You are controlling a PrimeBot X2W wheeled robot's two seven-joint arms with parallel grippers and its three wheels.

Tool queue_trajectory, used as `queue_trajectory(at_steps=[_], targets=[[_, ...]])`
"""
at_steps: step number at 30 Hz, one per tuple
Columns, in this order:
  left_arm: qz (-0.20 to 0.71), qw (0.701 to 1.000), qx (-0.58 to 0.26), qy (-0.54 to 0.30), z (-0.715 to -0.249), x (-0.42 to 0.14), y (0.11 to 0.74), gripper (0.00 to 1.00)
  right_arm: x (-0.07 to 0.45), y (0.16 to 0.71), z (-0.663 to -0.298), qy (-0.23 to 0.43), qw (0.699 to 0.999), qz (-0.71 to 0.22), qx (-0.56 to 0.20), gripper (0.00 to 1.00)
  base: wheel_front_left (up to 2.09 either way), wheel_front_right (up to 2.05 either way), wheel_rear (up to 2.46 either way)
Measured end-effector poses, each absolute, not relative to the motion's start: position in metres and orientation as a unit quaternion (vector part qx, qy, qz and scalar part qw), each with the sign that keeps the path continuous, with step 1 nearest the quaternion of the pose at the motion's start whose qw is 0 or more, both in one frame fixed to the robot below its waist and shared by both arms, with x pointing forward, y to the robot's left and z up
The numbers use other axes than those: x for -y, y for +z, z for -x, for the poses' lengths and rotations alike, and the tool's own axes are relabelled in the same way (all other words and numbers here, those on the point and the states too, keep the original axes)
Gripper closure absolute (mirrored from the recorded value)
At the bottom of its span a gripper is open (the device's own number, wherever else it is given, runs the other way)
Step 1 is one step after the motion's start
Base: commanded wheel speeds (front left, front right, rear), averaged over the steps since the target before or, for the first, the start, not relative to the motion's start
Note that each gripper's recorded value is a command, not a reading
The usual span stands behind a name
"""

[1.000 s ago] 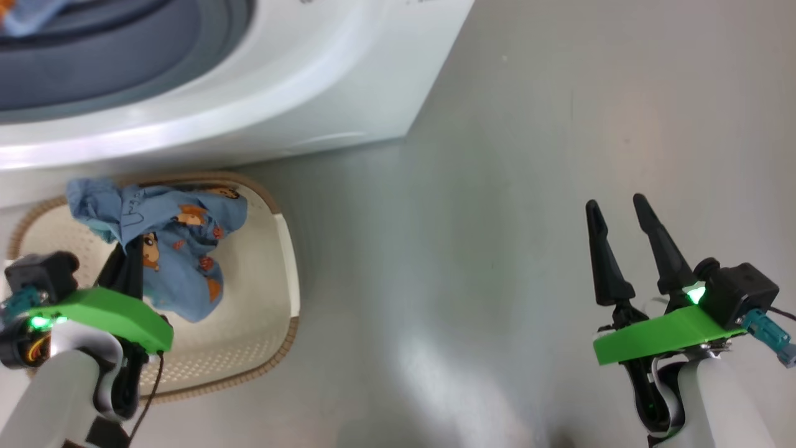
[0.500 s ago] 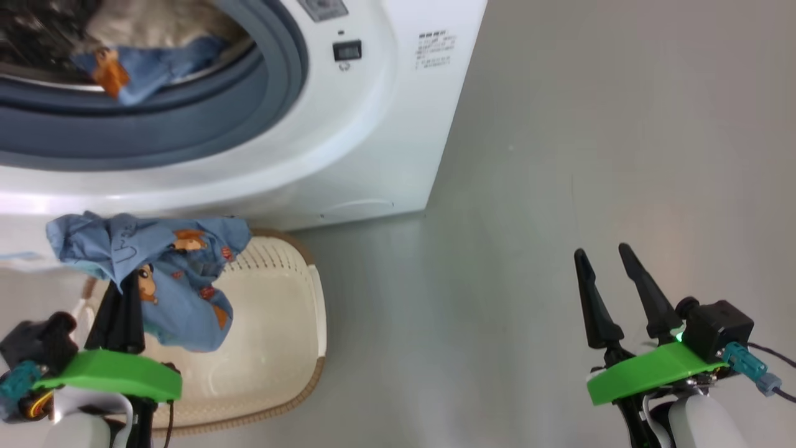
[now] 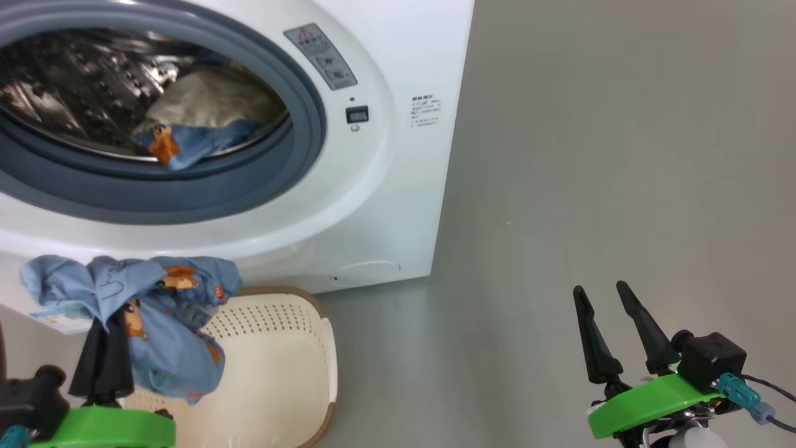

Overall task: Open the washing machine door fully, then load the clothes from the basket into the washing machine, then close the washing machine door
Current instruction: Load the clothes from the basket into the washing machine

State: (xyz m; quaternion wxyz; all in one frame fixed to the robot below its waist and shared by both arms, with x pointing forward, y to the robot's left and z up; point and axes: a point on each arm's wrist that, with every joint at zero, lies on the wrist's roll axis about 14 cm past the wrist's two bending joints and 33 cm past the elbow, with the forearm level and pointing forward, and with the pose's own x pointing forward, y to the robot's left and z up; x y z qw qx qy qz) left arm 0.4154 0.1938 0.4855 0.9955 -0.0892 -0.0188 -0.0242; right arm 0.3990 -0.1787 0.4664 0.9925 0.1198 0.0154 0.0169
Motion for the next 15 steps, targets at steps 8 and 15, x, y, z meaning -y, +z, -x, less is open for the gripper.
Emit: queue_trajectory(at_steps=[8,15], targets=[[0.081,0.995,0.055,-0.005,-0.391,-0.205,0.511,1.0,0.176,0.485,-0.39,0.027,0.994,-0.103,0.008,0.0,0.0,0.0,0.0],[0.076,0.995,0.066,0.009,-0.376,-0.212,0.519,1.0,0.177,0.493,-0.381,0.026,0.994,-0.1,0.02,0.0,0.0,0.0,0.0]])
